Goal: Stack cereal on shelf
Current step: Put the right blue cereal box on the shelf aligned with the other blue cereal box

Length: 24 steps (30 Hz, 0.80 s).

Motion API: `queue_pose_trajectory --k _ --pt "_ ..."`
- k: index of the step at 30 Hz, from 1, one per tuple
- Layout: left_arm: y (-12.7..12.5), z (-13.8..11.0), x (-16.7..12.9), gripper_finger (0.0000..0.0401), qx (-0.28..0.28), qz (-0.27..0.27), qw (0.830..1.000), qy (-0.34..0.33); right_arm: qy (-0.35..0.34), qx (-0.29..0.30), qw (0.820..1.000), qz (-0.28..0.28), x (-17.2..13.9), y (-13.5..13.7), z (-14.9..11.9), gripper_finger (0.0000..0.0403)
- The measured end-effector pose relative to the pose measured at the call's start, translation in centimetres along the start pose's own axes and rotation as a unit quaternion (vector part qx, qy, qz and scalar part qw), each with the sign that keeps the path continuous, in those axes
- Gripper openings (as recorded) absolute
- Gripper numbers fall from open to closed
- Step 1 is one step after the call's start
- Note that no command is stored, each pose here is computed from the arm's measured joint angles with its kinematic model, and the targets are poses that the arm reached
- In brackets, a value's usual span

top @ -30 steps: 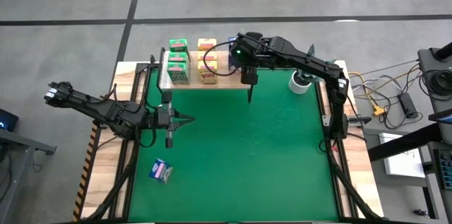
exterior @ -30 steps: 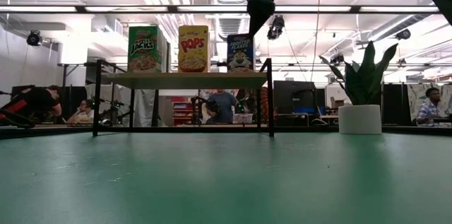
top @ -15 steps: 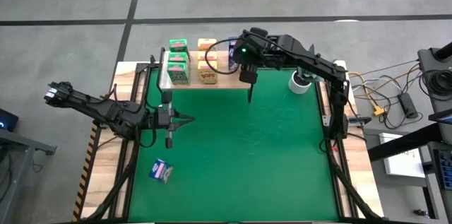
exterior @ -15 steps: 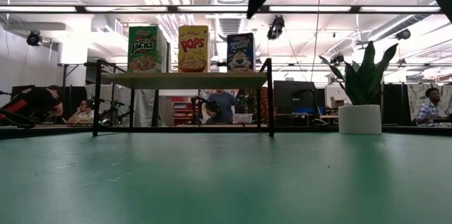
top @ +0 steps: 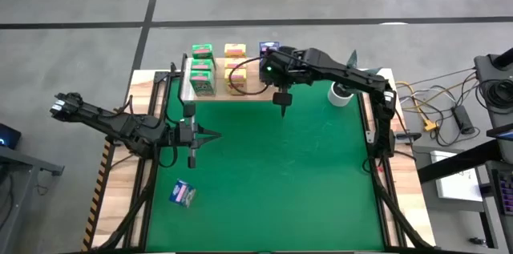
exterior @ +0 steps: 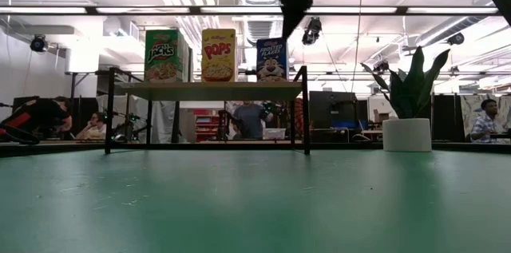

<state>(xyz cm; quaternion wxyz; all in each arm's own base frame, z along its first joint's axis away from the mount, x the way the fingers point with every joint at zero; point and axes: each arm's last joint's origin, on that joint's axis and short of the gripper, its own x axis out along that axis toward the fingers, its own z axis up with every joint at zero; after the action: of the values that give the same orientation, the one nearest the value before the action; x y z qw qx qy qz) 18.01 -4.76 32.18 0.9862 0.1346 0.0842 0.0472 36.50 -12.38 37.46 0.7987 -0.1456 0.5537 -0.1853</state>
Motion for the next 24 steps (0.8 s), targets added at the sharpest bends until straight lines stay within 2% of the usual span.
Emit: queue_pose_trajectory --k 4,17,24 --pt "0.0 0.0 0.0 0.0000 0.000 0.000 1.000 0.000 0.008 -0.007 1.000 -0.023 1.1 -0.1 -0.1 0.0013" --pt "0.0 0.0 0.0 0.0000 0.000 0.000 1.000 0.000 0.008 0.015 0.999 -0.039 1.5 -2.0 -0.5 0.0013" --pt "0.0 0.0 0.0 0.0000 0.000 0.000 1.000 0.000 0.007 0.016 0.999 -0.038 1.6 -2.1 -0.5 0.0013"
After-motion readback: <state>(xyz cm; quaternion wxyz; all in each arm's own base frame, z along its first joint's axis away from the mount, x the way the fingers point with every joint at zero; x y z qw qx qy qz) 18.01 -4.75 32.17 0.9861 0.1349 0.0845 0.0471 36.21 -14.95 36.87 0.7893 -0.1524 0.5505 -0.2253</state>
